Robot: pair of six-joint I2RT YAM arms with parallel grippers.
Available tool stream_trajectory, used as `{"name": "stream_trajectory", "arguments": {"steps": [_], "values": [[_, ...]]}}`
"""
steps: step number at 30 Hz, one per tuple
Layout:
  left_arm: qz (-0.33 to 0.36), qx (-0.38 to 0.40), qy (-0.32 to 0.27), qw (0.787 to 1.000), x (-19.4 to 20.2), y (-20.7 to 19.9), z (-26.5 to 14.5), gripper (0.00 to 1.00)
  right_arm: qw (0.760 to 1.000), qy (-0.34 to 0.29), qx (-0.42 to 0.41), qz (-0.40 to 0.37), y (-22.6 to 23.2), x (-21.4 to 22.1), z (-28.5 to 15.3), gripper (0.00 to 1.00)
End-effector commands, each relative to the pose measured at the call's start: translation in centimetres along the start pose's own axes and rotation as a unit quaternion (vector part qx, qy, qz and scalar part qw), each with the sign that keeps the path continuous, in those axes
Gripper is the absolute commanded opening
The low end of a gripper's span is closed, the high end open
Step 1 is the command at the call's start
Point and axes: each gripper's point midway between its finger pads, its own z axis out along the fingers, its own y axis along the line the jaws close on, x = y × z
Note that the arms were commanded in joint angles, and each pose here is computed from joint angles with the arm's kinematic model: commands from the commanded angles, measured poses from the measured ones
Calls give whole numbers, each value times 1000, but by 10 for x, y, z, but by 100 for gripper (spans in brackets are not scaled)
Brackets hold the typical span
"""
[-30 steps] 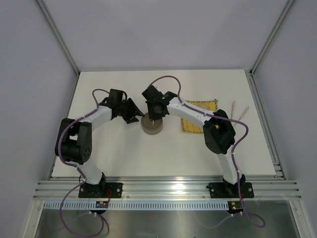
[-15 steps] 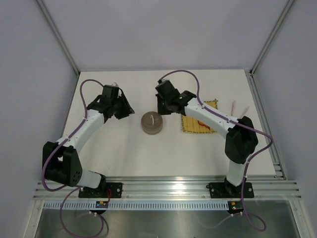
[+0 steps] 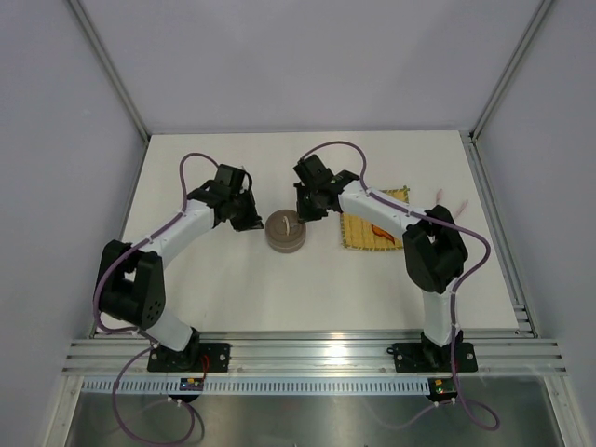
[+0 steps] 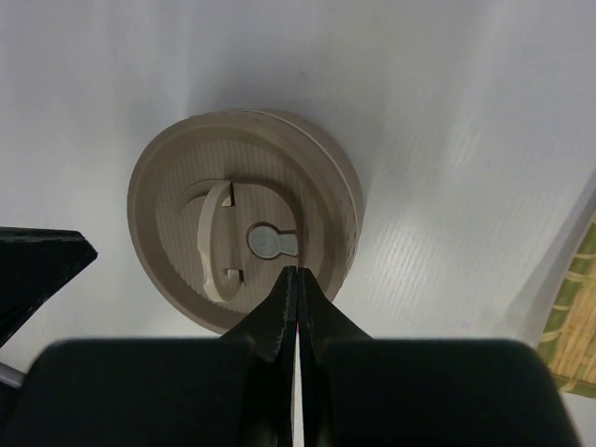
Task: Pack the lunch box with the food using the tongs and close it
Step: Close the box lid on the packing box.
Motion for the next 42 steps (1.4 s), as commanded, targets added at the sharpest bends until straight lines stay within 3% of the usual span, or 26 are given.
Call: {"name": "stream_trajectory", "arguments": {"steps": [1,7,12,15,19,20,22,26,29,33,42], "values": [[11,27,5,1000,-1,-11,11,0,1000,15,-15,-13,10,3,12,0],[8,12,20,1000,9,-1,24,0,999,48,3,-12,0,25,32,0],[13,7,9,1000,5,-1,15,0,1000,5,-11,-15,10,4,1,0],[26,-1,-28,999,-10,-5,-2,0,999,-35,-12,-15,14,-16,-22,0],[74,-36,-57,995,-18,-15,-23,1,997,-76,-12,-6,12,-33,-42,0],[84,-39,-70,993,-26,-23,-29,4,997,-78,-9,2,5,-36,-42,0],[105,-59,-75,990,-24,-28,-33,21,998,-65,-4,8,-2,-31,-35,2],[127,-65,-82,986,-27,-45,-36,58,999,-36,-14,26,-12,-21,-22,21],[155,-70,-77,982,-24,-57,-33,70,998,-25,-29,53,-20,-17,-22,24],[196,-96,-66,974,-19,-68,-24,73,996,-9,-42,72,-33,-10,-20,31],[214,-76,-19,974,-1,-73,-2,65,993,8,-46,110,-56,8,-18,38]]}}
